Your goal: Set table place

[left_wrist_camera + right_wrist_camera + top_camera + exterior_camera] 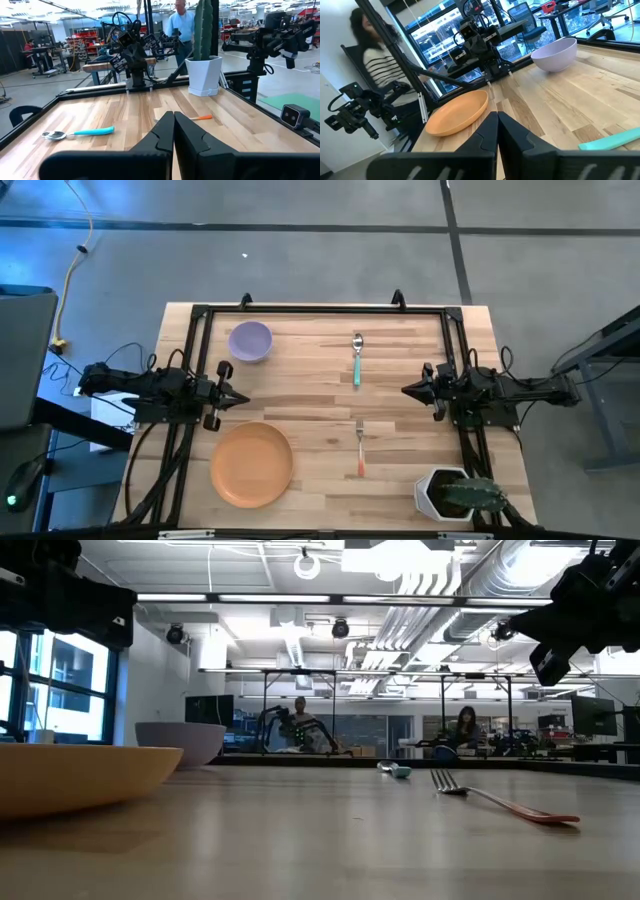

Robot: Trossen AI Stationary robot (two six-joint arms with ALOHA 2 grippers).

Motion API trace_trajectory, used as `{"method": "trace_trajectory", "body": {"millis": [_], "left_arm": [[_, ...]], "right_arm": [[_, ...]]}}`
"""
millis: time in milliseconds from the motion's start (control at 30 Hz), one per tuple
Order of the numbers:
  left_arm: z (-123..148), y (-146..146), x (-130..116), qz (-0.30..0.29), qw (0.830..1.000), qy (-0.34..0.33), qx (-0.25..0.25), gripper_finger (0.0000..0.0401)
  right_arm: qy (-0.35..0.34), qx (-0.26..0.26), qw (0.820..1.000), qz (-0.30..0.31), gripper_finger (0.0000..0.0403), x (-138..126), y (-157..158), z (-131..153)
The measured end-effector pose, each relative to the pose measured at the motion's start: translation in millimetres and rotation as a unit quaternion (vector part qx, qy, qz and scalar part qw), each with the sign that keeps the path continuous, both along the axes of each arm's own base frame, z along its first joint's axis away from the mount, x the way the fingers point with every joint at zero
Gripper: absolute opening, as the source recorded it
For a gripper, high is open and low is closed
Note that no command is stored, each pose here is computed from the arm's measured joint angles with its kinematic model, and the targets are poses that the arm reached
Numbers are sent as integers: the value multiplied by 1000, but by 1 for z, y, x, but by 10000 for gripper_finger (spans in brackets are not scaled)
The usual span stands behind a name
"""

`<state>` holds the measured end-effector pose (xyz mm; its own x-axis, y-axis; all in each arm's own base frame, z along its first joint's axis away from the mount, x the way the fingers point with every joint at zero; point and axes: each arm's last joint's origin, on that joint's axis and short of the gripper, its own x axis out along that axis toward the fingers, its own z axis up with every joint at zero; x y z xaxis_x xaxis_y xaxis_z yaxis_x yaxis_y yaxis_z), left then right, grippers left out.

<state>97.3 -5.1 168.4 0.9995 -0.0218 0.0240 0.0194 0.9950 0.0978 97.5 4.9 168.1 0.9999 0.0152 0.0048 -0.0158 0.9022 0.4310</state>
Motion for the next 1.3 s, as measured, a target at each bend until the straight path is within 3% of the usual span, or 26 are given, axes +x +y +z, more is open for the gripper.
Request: {"method": "trace_trajectory", "body": {"millis": [1167, 1300], "left_arm": [[1, 0, 0, 4, 1000, -7, -2, 1], [3, 2, 0, 36, 997, -18, -61, 1]], "right_arm": [[0, 0, 1000, 0, 0, 0, 0, 0], [0, 0, 1000, 0, 0, 0, 0, 0]]}}
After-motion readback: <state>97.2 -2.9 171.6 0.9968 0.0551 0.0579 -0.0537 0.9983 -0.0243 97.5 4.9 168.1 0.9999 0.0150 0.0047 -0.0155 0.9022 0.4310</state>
